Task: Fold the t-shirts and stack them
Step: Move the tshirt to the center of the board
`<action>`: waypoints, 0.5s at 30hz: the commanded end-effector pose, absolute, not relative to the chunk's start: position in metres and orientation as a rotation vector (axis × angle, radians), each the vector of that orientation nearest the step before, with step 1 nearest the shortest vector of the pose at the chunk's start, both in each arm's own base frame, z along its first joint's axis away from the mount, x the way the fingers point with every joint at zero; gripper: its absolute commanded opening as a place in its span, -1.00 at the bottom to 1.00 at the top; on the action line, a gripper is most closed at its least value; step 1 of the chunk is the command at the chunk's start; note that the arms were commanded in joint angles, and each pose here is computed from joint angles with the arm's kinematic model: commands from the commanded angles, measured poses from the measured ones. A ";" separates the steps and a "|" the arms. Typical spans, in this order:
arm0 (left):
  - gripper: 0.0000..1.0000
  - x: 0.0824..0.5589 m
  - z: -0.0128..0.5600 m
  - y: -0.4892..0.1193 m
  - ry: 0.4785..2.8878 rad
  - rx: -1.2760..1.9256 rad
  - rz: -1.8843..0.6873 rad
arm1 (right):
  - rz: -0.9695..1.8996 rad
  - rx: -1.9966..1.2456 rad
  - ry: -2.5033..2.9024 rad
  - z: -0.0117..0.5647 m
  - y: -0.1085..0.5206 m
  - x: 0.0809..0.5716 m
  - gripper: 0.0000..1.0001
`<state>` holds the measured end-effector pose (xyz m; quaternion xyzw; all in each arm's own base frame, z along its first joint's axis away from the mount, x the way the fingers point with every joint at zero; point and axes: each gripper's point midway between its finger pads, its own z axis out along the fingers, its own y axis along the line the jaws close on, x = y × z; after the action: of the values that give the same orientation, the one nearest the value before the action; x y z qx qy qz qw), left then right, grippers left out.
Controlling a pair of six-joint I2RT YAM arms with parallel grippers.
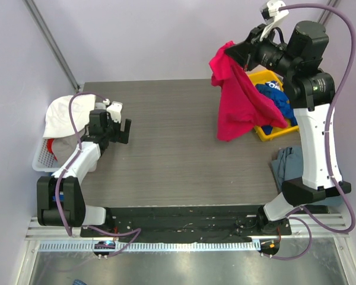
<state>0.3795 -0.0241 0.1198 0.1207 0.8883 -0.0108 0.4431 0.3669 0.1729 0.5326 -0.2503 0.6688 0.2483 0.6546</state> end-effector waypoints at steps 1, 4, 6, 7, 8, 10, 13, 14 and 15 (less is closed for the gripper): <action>0.91 0.397 0.144 -0.024 2.120 0.298 0.001 | 0.916 -0.654 1.344 0.577 0.215 0.324 -0.98; 0.90 0.395 0.144 -0.023 2.117 0.302 0.010 | 1.077 -0.673 1.331 0.578 0.230 0.313 -0.98; 0.90 0.395 0.144 -0.024 2.116 0.305 0.010 | 1.153 -0.684 1.321 0.580 0.238 0.307 -0.98; 0.90 0.395 0.143 -0.023 2.121 0.304 0.010 | 1.165 -0.687 1.318 0.581 0.240 0.306 -0.98; 0.90 0.394 0.141 -0.023 2.124 0.306 0.011 | 1.176 -0.694 1.316 0.580 0.244 0.304 -0.98; 0.90 0.394 0.141 -0.023 2.124 0.307 0.010 | 1.174 -0.691 1.327 0.574 0.249 0.310 -0.98; 0.90 0.395 0.140 -0.023 2.129 0.304 0.011 | 1.249 -0.698 1.356 0.559 0.265 0.313 -0.98; 0.90 0.395 0.139 -0.023 2.130 0.305 0.012 | 1.279 -0.705 1.359 0.556 0.271 0.313 -0.98; 0.90 0.395 0.140 -0.023 2.127 0.305 0.014 | 1.315 -0.722 1.361 0.550 0.282 0.310 -0.98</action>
<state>0.3797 -0.0230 0.1190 0.1210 0.8889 -0.0040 0.4419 0.3250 0.2559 0.5402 -0.2769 0.6116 0.5004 0.5467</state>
